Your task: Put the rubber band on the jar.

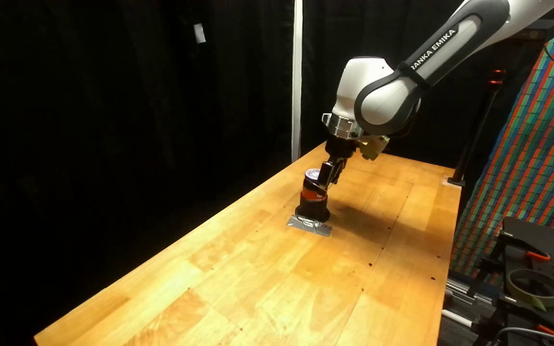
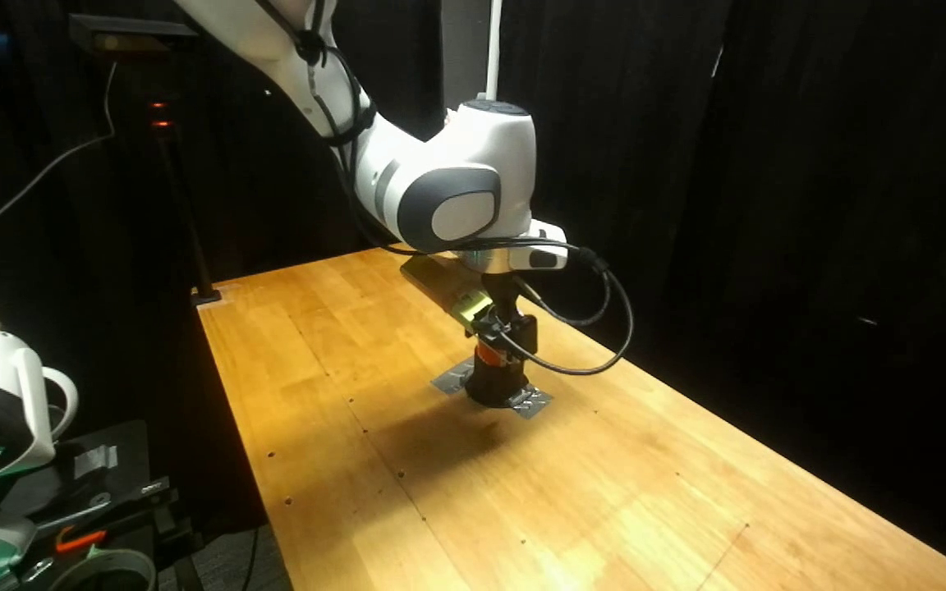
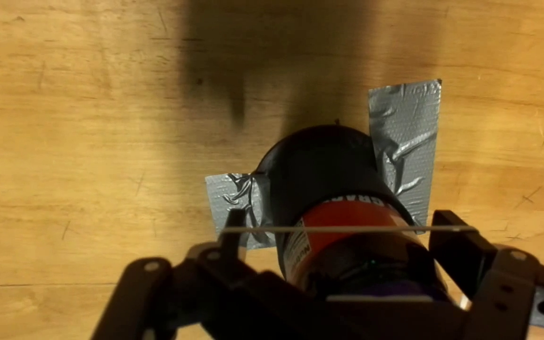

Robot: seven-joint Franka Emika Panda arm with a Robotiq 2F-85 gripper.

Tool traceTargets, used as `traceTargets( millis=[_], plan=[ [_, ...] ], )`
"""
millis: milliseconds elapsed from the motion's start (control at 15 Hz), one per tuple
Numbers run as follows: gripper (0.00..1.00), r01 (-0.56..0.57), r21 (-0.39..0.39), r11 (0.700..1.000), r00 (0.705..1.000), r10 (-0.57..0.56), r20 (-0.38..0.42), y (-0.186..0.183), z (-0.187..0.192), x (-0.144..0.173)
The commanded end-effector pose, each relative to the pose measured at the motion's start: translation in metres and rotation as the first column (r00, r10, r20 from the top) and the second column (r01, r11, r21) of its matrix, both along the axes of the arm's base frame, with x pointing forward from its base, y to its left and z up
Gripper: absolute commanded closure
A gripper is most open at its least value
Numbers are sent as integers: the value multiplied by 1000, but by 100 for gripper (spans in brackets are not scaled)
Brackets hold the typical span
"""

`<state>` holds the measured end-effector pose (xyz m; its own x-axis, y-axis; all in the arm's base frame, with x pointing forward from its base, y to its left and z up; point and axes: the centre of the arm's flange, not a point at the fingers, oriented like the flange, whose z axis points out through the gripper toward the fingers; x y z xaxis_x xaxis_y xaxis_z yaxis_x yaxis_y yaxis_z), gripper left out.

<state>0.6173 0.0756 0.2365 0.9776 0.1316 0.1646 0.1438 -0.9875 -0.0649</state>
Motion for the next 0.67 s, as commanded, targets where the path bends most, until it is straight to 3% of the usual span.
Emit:
traceTargets(
  millis=[0,133,200,333,600],
  plan=[
    [0,41,-49,998,998,-39,47,-7,7,-28],
    [0,40,-43,998,998,-37,47,-9,10,-34],
    [25,36,-30,999,998,-34,45,-11,12,-38],
    [33,22,-5,1000,998,-21,52,-14,17,-45],
    [66,3,37,999,991,-8,135,-17,21,-57]
  ],
)
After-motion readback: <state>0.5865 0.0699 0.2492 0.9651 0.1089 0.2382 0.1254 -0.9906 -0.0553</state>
